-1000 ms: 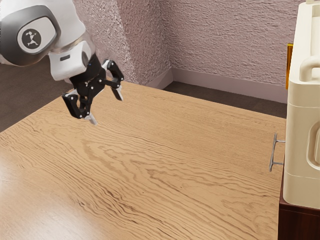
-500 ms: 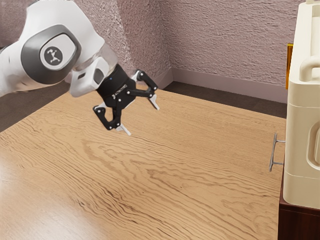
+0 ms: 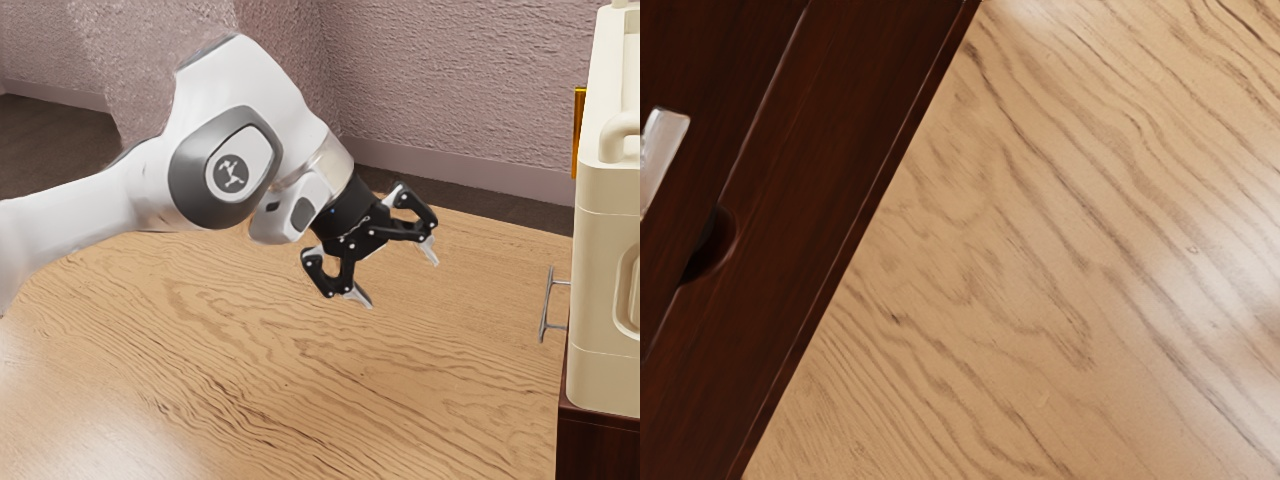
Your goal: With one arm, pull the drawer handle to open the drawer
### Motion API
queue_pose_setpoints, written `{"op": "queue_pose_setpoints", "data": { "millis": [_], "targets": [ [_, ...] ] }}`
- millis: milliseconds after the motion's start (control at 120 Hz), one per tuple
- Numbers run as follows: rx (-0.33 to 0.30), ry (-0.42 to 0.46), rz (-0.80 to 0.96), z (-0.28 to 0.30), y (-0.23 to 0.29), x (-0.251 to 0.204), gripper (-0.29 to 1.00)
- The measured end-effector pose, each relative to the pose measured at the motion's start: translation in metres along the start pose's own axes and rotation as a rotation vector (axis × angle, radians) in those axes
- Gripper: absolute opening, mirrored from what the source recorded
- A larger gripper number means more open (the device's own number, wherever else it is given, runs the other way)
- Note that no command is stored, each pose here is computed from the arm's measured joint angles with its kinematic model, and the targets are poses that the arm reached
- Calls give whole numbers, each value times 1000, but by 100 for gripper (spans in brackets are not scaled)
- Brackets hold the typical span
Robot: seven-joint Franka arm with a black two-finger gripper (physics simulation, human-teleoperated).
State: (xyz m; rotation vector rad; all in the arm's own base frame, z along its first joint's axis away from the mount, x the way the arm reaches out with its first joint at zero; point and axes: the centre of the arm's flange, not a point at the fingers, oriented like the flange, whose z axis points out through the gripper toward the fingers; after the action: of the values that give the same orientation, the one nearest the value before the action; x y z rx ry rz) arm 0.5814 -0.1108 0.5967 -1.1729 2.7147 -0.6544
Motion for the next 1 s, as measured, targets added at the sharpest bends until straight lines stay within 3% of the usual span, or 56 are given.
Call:
{"op": "queue_pose_setpoints", "data": {
  "millis": [258, 458, 1000],
  "targets": [
    [91, -4, 111, 29, -35, 31, 70],
    [173, -8, 45, 28, -21, -17, 70],
    [210, 18, 256, 23, -38, 36, 70]
  ]
}}
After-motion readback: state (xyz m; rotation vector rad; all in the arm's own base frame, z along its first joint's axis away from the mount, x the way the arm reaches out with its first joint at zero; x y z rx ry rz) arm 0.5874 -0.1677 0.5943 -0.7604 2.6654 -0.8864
